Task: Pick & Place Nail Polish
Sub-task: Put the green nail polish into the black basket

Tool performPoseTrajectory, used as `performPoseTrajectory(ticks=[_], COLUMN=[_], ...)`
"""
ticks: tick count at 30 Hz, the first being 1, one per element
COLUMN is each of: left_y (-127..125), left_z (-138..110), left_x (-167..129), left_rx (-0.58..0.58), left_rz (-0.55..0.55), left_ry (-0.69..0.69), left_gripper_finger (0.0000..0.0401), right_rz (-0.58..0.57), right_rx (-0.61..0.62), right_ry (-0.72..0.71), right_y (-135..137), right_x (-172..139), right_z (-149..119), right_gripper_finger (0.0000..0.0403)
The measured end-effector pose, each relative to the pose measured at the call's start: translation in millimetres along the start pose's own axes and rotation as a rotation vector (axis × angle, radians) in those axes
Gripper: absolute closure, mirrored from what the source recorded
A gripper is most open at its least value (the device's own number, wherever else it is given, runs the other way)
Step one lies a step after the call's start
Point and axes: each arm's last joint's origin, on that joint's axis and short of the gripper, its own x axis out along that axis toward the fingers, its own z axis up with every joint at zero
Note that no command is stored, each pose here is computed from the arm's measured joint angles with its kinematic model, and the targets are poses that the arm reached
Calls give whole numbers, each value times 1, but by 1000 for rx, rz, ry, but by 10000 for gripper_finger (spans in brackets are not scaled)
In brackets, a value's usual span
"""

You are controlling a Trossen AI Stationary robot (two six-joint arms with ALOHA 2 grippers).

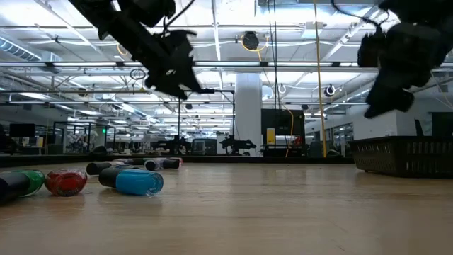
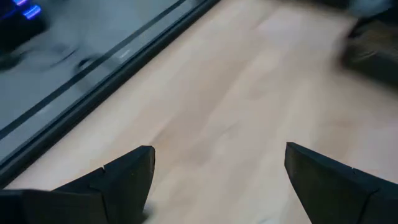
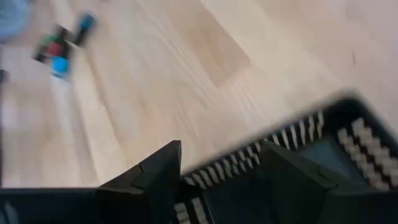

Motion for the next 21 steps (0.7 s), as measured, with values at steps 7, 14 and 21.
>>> performPoseTrajectory(ticks=[7,14,21], left_y=[32,48,54], left_z=[-20,-36,-51], left_x=[2,-4,2], left_rx=[-194,-209,-170], left_rz=[187,300,276], left_ry=[241,416,503], left_gripper_finger=[55,55,55], right_rz=[130,175,159], right_rx=[-326,-560,-598], right_ry=[-407,-716,-701], right_y=[20,37,39], right_x=[-14,-22,-11], right_z=[31,54,56], right_gripper_finger=[198,198,198])
